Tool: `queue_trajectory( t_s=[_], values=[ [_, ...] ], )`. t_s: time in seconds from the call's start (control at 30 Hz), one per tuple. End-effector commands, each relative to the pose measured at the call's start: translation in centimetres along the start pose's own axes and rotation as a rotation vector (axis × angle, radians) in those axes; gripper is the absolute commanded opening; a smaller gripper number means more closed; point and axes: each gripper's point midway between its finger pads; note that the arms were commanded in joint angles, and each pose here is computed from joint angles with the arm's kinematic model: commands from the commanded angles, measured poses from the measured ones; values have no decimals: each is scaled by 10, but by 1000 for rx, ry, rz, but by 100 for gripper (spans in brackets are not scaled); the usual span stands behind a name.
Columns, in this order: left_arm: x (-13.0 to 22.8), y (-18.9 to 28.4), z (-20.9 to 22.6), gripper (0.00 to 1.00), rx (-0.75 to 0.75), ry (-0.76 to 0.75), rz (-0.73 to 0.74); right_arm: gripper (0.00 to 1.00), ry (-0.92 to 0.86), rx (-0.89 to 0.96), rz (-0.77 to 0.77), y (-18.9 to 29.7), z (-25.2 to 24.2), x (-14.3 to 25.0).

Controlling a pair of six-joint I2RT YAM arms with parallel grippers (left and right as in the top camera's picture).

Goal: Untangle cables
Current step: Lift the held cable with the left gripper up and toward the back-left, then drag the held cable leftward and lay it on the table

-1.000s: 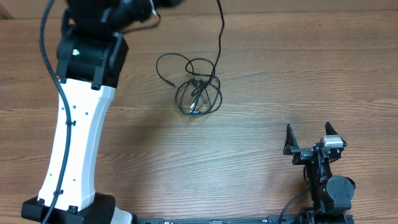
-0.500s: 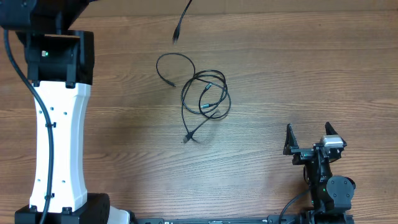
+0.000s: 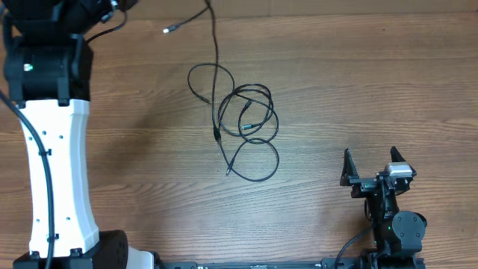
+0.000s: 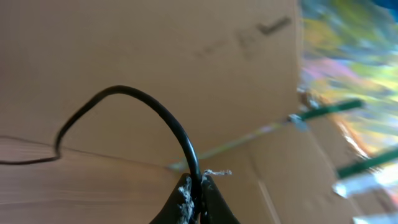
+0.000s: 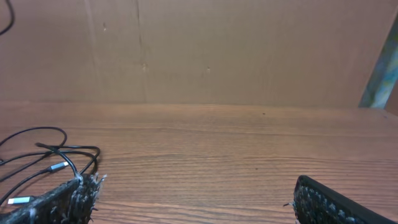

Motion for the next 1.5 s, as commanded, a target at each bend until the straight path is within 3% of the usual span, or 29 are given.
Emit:
queue_trajectory(
  t_s=[0.0,0.17,0.37,0.67,0.87,1.07,1.2,1.47],
  values=[
    [-25,18,12,4,-73,-108,-95,100,-3,-3,-4,0,1,2],
    [-25,29,47,4,-202,-139,-71,100,-3,-3,-3,0,1,2],
    [-31,29,52,4,-238,-378,-73,100,-3,-3,-4,0,1,2],
    [-69,22,81,4,-352,-426,-211,100,-3,-3,-4,0,1,2],
    [-66,-2,85,4,-258,-414,-143,100,-3,-3,-4,0,1,2],
    [-49,-21,38,4,44,-562,-24,100,-3,-3,-4,0,1,2],
    [-52,-24,42,4,39,-561,-29,100,-3,-3,-4,0,1,2],
    [-28,-35,62,4,91,-507,137,100,-3,-3,-4,0,1,2]
  ],
)
Point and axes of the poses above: each gripper's point midway between its finger pads, its own y axis back along the fingers, its own z axis along the line the jaws close on, x = y × z, and after that the axes turned 11 degrees about y, right-handed
